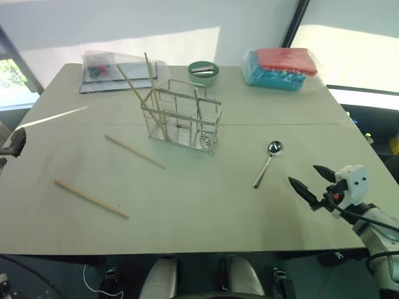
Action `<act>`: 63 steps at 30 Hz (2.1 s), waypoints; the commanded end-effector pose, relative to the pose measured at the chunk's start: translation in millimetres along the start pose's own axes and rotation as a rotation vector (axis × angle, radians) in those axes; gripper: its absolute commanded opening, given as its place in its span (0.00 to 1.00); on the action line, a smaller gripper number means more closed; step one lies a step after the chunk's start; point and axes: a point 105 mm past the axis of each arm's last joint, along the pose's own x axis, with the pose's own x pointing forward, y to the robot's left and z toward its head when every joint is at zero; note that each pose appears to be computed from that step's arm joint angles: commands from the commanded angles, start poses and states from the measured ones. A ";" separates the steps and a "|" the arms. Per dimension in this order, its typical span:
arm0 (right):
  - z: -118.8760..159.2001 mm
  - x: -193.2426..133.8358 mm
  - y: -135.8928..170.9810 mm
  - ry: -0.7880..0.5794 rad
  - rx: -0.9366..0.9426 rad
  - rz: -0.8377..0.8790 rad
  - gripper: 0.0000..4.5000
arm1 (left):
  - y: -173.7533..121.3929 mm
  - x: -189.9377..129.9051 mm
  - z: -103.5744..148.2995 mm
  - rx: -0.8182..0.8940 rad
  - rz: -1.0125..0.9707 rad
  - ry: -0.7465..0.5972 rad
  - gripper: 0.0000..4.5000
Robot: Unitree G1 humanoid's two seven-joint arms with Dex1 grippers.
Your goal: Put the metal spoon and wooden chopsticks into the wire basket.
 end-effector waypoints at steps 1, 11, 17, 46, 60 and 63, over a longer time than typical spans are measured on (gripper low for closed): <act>9.9 -0.4 -1.4 -0.042 -0.019 -0.006 1.00 | 1.3 0.0 18.4 0.034 0.003 -0.050 0.98; 10.4 0.3 -2.0 -0.045 -0.021 -0.006 1.00 | 2.7 1.0 21.7 0.022 0.016 -0.055 0.98; 12.3 0.9 -4.2 -0.048 -0.027 -0.007 1.00 | 3.3 1.2 22.6 0.019 0.016 -0.055 0.98; 127.9 71.0 17.2 0.098 -1.116 0.895 1.00 | -238.5 -49.4 76.4 0.135 -1.357 -0.041 0.98; 91.9 133.5 23.2 0.351 -1.520 1.020 1.00 | -259.7 -41.9 86.7 0.158 -1.406 -0.070 0.98; 82.0 139.3 13.5 0.420 -1.661 0.980 1.00 | -253.6 -42.3 89.7 0.154 -1.383 -0.065 0.98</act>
